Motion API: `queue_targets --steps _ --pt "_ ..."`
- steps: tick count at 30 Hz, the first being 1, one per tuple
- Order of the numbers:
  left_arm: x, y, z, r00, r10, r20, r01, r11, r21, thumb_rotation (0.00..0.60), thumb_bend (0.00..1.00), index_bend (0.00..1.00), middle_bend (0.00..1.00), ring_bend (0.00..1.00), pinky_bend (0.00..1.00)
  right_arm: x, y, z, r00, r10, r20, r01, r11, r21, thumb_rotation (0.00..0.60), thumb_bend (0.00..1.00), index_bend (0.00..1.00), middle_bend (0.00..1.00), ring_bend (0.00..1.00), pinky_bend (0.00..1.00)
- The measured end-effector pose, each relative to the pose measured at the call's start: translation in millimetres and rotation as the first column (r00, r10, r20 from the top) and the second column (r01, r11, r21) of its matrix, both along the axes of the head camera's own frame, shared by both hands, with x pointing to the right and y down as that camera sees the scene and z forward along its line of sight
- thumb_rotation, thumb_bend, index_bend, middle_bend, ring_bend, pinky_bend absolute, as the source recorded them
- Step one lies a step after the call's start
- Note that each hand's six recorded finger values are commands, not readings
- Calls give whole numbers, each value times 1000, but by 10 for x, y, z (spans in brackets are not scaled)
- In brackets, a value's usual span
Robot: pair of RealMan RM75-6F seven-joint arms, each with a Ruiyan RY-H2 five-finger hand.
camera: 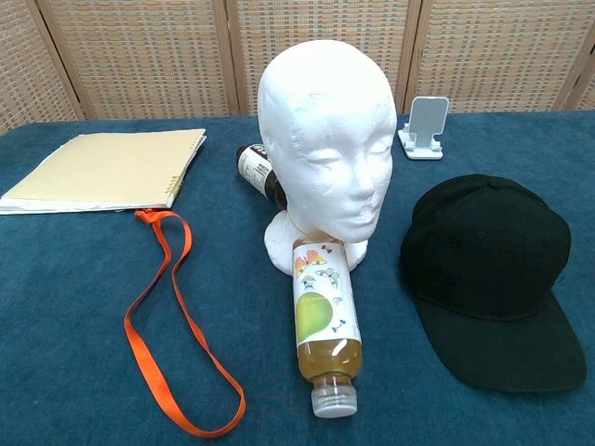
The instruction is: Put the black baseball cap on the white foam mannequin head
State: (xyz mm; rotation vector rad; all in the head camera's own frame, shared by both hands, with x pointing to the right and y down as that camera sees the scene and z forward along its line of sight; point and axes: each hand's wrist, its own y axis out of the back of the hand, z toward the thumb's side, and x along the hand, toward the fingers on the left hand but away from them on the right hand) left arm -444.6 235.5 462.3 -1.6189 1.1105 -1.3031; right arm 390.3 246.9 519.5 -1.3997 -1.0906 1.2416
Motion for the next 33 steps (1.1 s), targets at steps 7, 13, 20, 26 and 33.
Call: queue_targets --steps 7,13,20,26,33 --pt "-7 0 6 1000 0 0 0 1000 -6 600 0 0 0 0 0 -17 18 21 1000 -7 -3 7 1000 -16 600 0 0 21 14 0" --pt "-36 -10 12 1000 -12 4 12 1000 -7 600 0 0 0 0 0 -123 -1 92 996 -82 -28 81 996 -36 600 0 0 696 819 728" --pt "-25 -30 49 1000 -13 16 13 1000 -16 600 0 0 0 0 0 -463 86 343 945 -315 -93 303 946 -117 600 0 0 884 1000 1000" --pt "-26 -40 77 1000 -22 23 22 999 -22 600 0 0 0 0 0 -813 322 585 857 -506 -99 482 854 -196 600 0 0 888 1000 1000" --pt "-27 -41 97 999 -21 26 22 999 -30 600 0 0 0 0 0 -1136 554 879 773 -626 -105 587 768 -256 600 0 0 889 1000 1000"
